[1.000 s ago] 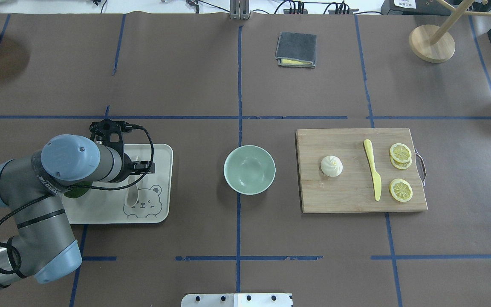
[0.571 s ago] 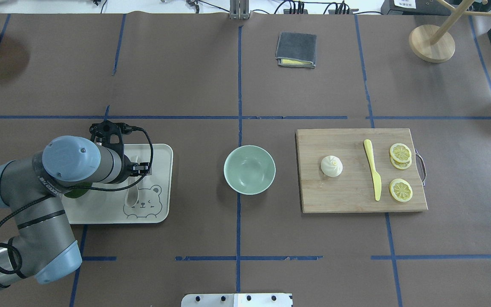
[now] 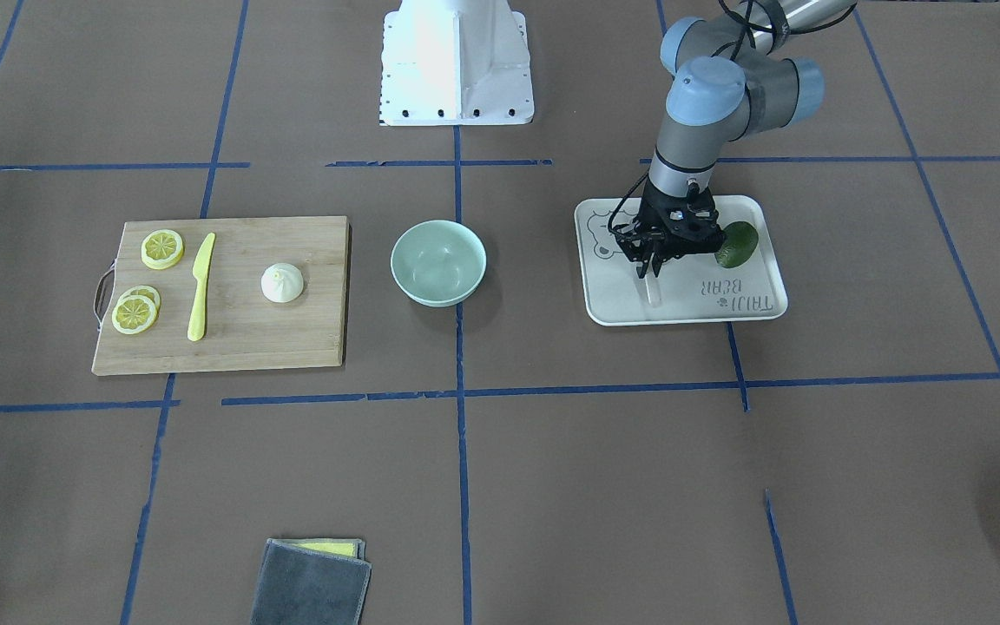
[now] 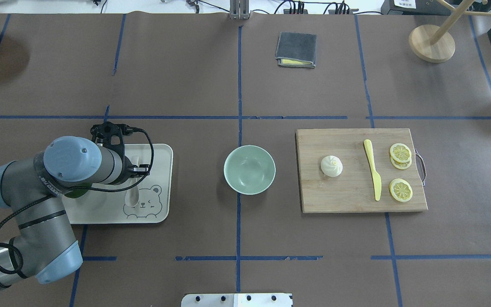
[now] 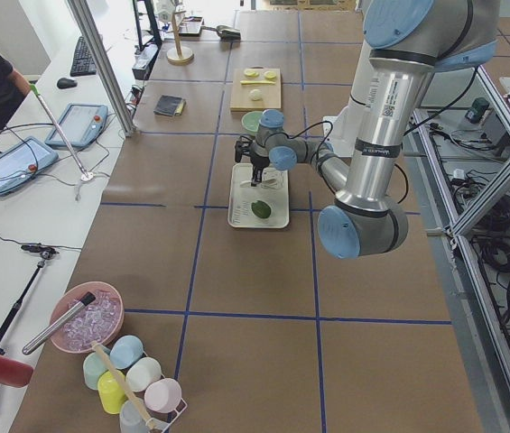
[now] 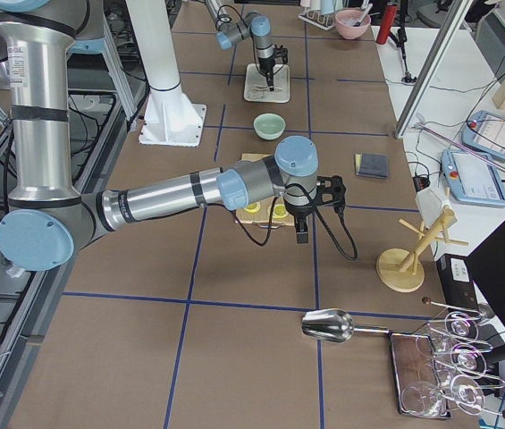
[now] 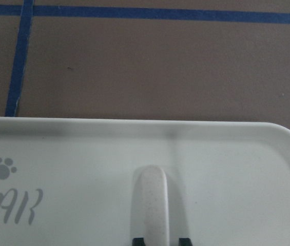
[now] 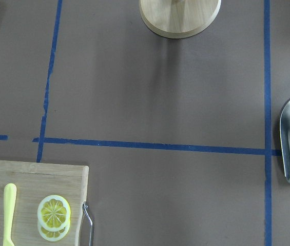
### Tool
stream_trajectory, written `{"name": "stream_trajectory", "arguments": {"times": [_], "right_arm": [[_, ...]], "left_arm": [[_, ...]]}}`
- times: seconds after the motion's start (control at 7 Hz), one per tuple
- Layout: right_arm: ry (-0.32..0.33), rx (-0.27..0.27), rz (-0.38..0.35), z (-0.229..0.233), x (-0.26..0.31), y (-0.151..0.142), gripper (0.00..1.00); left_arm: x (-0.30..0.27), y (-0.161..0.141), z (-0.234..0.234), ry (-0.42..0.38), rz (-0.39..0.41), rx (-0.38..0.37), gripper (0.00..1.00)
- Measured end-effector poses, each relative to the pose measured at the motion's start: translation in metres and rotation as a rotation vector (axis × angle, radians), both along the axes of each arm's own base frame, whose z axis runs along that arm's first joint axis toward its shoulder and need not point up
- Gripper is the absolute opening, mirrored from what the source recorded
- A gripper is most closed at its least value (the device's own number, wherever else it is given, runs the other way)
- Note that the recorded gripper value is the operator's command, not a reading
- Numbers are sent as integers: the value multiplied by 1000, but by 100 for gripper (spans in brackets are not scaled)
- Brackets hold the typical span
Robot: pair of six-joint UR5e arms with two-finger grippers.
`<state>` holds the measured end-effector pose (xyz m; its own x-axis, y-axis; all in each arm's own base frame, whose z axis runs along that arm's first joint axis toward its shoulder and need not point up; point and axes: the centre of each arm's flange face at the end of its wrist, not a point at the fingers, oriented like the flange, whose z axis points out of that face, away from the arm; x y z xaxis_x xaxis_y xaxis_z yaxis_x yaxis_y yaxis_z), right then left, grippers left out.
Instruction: Put spoon and bun in bowl
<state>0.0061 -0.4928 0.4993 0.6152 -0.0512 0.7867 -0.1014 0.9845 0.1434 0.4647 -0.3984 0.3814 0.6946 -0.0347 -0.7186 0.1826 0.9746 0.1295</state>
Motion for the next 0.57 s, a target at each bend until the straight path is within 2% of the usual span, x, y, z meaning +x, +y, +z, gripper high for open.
{"name": "stream_trajectory", "arguments": {"times": [0.14,0.57], "right_arm": [[-5,-5,2,-8,-7,-4,100],[-46,-68,11,-53,-67,-16,100]], "left_arm": [[-4,0,-7,10,-2,6,0],[-31,-6,-52,58,-30,33,0]]}}
